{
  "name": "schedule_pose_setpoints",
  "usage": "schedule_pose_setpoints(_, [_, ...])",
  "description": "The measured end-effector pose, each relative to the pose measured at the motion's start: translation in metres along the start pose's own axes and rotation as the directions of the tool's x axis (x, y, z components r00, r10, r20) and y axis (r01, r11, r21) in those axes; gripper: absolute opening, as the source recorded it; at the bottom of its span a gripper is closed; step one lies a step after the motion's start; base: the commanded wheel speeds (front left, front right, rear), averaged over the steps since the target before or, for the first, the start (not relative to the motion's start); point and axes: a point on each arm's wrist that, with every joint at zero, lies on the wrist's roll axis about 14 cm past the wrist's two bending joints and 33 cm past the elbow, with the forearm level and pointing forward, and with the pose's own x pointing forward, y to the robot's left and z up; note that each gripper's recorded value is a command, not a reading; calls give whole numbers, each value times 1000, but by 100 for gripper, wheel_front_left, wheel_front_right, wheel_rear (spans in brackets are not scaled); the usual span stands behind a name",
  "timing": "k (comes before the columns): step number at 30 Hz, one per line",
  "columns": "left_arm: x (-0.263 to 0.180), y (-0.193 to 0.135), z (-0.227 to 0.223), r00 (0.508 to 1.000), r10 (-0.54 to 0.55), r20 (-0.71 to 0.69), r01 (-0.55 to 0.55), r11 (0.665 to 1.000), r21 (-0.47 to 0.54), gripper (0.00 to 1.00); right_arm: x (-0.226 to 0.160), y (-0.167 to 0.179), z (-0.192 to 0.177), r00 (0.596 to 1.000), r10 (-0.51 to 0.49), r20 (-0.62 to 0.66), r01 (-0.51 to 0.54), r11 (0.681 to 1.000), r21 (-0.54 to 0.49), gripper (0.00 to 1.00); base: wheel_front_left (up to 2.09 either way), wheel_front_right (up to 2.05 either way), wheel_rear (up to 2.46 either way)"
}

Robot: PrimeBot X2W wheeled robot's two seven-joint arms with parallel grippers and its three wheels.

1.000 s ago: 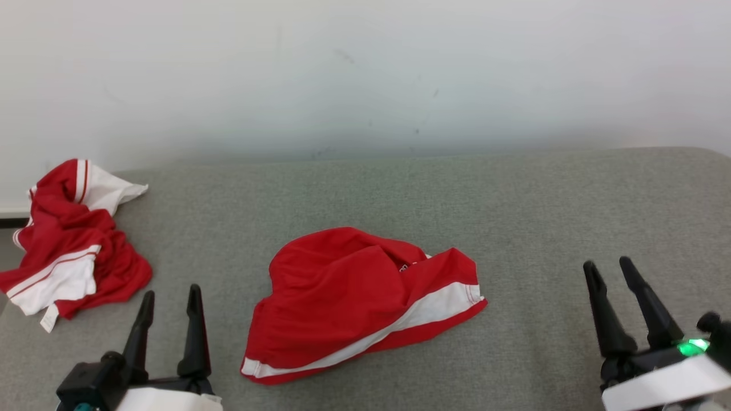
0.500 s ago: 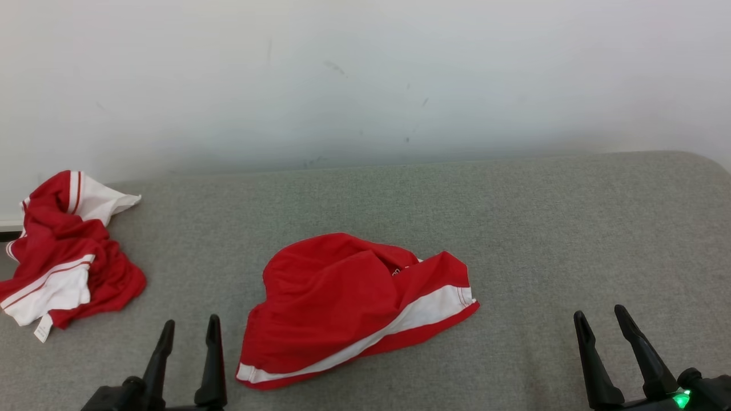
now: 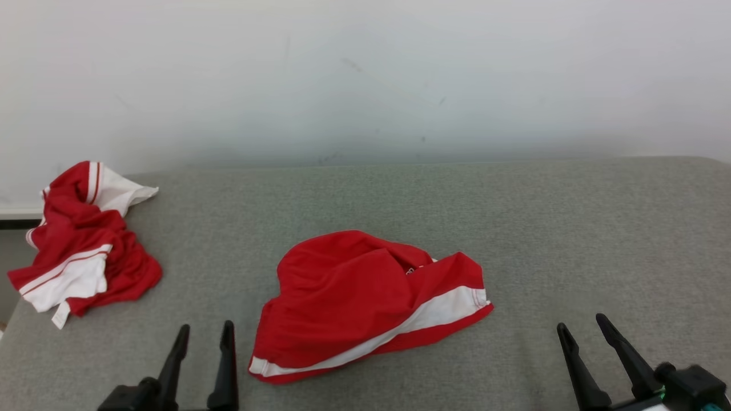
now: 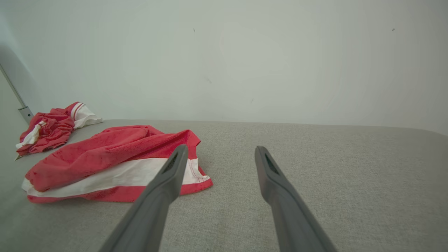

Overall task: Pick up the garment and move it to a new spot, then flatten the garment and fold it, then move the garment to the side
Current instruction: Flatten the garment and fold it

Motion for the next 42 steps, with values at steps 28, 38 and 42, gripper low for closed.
schedule_pose_setpoints(28, [5,1,-108,820,-194,-539,242,970,20,100,89,42,-113,790,286,-542,-339,941,2,100,0,0,0])
schedule_pose_setpoints(38, [0,-15,-118,760,-275,-589,312,949,-41,40,89,48,-123,766,312,-562,-368,930,14,19,0,0,0])
schedule_pose_setpoints(42, [-2,-15,-118,753,-281,-595,315,948,-49,0,86,51,-123,766,321,-557,-372,928,22,0,0,0,0])
